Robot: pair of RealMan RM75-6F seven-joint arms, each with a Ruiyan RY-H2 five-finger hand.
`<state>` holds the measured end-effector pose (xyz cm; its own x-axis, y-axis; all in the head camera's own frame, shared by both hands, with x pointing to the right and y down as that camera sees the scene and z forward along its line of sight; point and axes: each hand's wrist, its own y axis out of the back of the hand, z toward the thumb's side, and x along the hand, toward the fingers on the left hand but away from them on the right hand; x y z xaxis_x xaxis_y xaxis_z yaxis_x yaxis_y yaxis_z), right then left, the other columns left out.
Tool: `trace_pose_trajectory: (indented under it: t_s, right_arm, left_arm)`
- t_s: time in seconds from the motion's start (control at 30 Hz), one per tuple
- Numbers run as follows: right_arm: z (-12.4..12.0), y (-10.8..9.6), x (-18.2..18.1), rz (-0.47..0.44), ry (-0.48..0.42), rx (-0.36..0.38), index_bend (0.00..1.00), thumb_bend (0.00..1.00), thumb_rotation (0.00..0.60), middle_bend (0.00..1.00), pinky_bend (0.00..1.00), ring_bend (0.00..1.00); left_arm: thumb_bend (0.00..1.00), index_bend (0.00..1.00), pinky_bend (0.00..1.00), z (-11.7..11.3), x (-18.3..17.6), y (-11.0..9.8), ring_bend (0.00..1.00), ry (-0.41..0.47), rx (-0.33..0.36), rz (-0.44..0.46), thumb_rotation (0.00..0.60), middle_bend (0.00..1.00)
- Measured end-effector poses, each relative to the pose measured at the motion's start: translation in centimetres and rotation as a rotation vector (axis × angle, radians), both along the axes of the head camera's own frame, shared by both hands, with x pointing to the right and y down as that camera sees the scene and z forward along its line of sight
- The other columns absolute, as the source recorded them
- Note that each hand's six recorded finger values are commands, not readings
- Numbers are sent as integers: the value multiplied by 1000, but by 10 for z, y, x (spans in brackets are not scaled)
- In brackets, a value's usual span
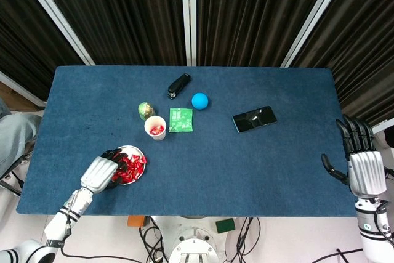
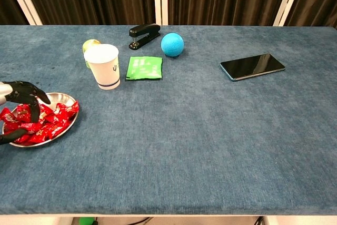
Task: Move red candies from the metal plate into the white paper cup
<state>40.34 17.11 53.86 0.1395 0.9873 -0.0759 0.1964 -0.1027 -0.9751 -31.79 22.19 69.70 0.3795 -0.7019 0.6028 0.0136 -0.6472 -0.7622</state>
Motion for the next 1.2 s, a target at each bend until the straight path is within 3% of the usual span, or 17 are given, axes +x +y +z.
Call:
trace_pose_trajectory:
  t_s: [0.2, 0.4, 0.6, 0.77, 0.93, 1.2]
  right_arm:
    - [1, 0, -1, -3, 0, -3, 0, 317, 600, 0, 0, 0]
    - [1, 0, -1, -2, -3, 0, 0, 317, 600, 0, 0, 0]
    - [-1, 0, -1, -5, -5, 5, 0, 317, 600, 0, 0, 0]
    - [1, 1, -2, -9, -5, 0, 0, 316, 600, 0, 0, 0]
    - [-1, 1, -6, -21, -5, 6, 0, 317, 600, 0, 0, 0]
    - [-4, 0, -4, -14, 3, 11, 0, 317, 600, 0, 0, 0]
  left_arm:
    - [417, 530, 221, -5, 2, -2, 119, 33, 9, -14, 600, 233]
    - [418, 531, 226, -24, -2, -16, 119, 88, 44, -49, 600, 234]
    - [419, 538, 226, -57, -3, -56, 119, 142, 143, -71, 600, 243]
    - [418, 538, 230, -73, 19, -97, 119, 200, 202, -44, 600, 244]
    - [411, 537, 230, -66, 49, -127, 118, 235, 206, -19, 600, 244]
    - [409, 535, 228, -29, 80, -144, 119, 244, 162, -19, 600, 244]
